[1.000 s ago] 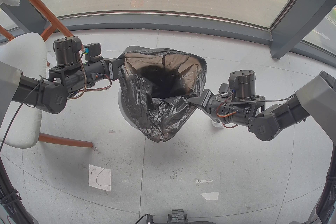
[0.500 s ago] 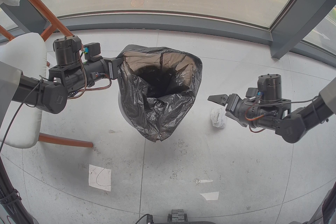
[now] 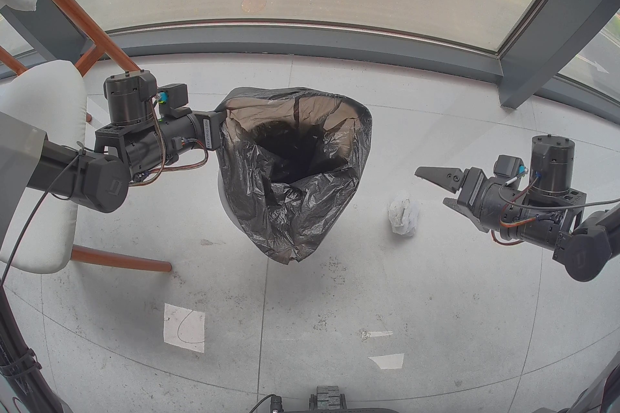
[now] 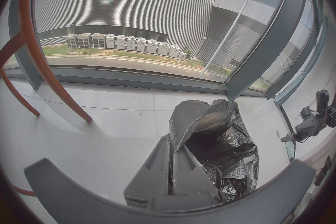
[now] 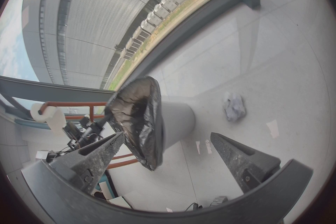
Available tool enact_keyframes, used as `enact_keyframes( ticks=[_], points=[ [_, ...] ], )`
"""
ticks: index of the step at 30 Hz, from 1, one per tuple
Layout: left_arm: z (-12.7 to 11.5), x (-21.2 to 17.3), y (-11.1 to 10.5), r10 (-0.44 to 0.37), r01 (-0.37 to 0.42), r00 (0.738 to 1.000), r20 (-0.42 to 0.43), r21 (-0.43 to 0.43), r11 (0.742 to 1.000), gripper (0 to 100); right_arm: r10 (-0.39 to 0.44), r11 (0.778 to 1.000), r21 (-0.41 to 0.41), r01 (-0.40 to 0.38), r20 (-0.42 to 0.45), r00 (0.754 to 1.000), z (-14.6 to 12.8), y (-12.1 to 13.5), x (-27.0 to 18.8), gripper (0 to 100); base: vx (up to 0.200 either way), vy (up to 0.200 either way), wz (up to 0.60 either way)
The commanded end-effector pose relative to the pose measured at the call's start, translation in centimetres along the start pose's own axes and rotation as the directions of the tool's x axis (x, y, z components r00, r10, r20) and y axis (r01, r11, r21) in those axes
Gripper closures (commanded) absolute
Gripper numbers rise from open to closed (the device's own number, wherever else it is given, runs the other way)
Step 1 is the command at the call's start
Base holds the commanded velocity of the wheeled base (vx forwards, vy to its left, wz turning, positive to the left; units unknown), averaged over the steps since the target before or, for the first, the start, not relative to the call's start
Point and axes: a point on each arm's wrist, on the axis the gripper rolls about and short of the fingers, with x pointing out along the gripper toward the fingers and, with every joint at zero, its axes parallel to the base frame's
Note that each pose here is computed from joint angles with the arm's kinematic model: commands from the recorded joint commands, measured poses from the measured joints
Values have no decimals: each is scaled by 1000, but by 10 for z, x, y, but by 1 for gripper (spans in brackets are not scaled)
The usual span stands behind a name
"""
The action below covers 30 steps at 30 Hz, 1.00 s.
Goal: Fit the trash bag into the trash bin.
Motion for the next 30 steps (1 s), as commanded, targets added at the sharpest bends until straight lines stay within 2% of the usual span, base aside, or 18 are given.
enact_keyframes(
  ticks=[1, 13, 14, 24, 30],
  points=[
    [-1, 8, 4, 14, -14, 1000, 4, -1, 1000, 100, 50, 999, -19, -49, 26, 998, 3, 14, -14, 0, 0, 0, 0],
    [-6, 2, 40, 110, -110, 994, -5, -4, 994, 100, 106, 994, -41, -103, 70, 992, 14, 27, -30, 0, 0, 0, 0],
    [-7, 2, 40, 110, -110, 994, -10, -5, 994, 0, 106, 994, -41, -103, 70, 992, 14, 27, -30, 0, 0, 0, 0],
    [-27, -1, 35, 100, -101, 993, -71, -7, 995, 0, 93, 995, -37, -90, 81, 992, 17, 23, -33, 0, 0, 0, 0],
    [-29, -5, 2, 23, -24, 996, -92, -11, 1000, 0, 70, 997, -14, -70, 31, 997, 8, 14, -19, 0, 0, 0, 0]
  ],
)
